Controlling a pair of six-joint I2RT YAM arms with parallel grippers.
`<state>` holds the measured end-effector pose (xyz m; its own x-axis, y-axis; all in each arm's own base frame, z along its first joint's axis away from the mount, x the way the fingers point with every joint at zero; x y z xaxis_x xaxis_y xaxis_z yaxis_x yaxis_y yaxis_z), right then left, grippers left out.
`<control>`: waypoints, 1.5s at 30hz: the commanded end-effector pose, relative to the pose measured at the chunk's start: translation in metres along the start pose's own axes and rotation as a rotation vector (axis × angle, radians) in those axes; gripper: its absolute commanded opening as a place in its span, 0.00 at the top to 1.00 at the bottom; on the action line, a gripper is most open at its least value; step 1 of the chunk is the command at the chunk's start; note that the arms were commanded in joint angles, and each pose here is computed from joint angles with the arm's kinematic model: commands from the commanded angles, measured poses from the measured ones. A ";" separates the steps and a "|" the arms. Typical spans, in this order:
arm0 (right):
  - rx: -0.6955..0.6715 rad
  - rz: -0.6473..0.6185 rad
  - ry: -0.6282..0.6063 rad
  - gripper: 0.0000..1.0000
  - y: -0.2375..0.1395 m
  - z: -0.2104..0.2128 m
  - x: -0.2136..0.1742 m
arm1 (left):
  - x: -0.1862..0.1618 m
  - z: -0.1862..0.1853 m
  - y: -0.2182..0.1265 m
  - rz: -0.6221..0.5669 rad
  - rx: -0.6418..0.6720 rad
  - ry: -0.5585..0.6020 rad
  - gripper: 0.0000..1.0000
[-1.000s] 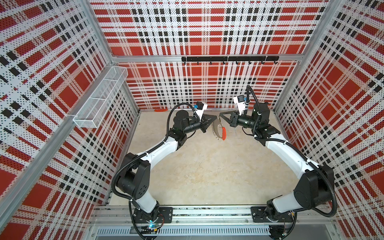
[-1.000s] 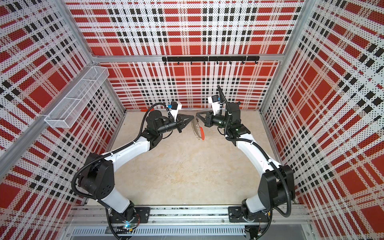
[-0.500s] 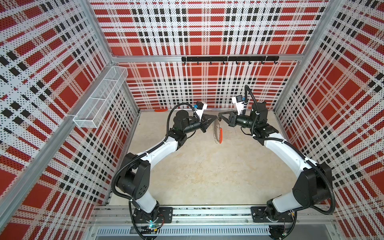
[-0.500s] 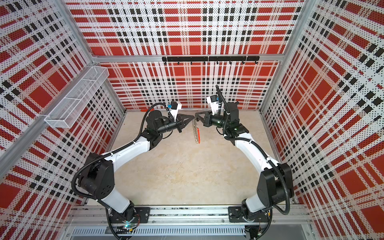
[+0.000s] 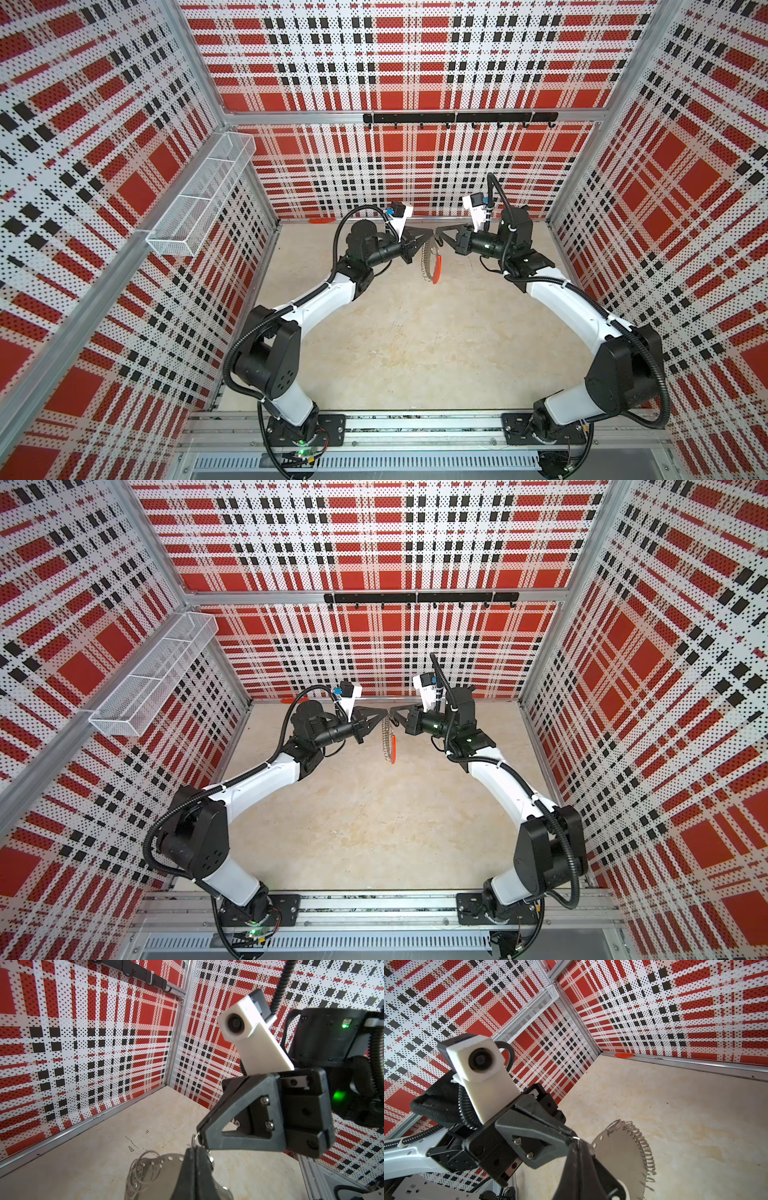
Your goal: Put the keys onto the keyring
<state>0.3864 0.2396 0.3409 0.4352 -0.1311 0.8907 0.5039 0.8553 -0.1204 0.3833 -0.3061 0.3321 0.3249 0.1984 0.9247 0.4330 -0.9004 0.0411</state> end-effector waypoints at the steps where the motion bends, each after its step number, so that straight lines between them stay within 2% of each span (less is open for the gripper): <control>1: -0.037 -0.014 0.003 1.00 -0.002 -0.007 -0.001 | 0.041 -0.023 -0.002 -0.111 -0.065 0.080 1.00; 11: -0.068 -0.014 0.115 1.00 -0.009 -0.022 -0.006 | 0.044 -0.027 -0.004 -0.138 -0.076 0.086 1.00; 19: -0.072 -0.017 0.126 1.00 -0.011 -0.023 -0.006 | 0.039 -0.022 -0.004 -0.145 -0.064 0.077 1.00; 23: -0.127 -0.016 0.144 1.00 -0.016 -0.037 -0.014 | 0.030 -0.003 -0.011 -0.143 0.016 0.057 1.00; 28: -0.217 0.008 0.158 1.00 -0.022 -0.058 -0.033 | 0.013 0.037 -0.034 -0.127 0.228 0.017 1.00; 32: -0.322 0.087 0.144 1.00 -0.023 -0.081 -0.060 | -0.002 0.071 -0.062 -0.130 0.405 -0.048 1.00; 36: -0.520 0.232 0.114 1.00 -0.034 -0.114 -0.103 | -0.015 0.093 -0.089 -0.154 0.527 -0.115 0.96; 40: -0.632 0.372 0.124 1.00 -0.053 -0.125 -0.150 | -0.028 0.106 -0.108 -0.165 0.612 -0.152 0.92; 45: -0.732 0.524 0.159 1.00 -0.079 -0.125 -0.201 | -0.052 0.122 -0.121 -0.175 0.664 -0.264 0.91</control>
<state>0.3717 0.1504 0.1338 0.7705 0.0143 0.6372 0.5785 0.4041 -0.7085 0.4145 -0.1708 0.2357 0.3700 0.4185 0.8294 0.8647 -0.4815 -0.1428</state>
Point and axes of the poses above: each gripper's point midway between its finger pads, its own y axis out along the fingers, its own z axis along the line the jaws close on, x = y × z, the point moved 2 cm from there along -y, back along the fingers, and after that the axes turned 7 degrees about -y, right-handed, at the moved point
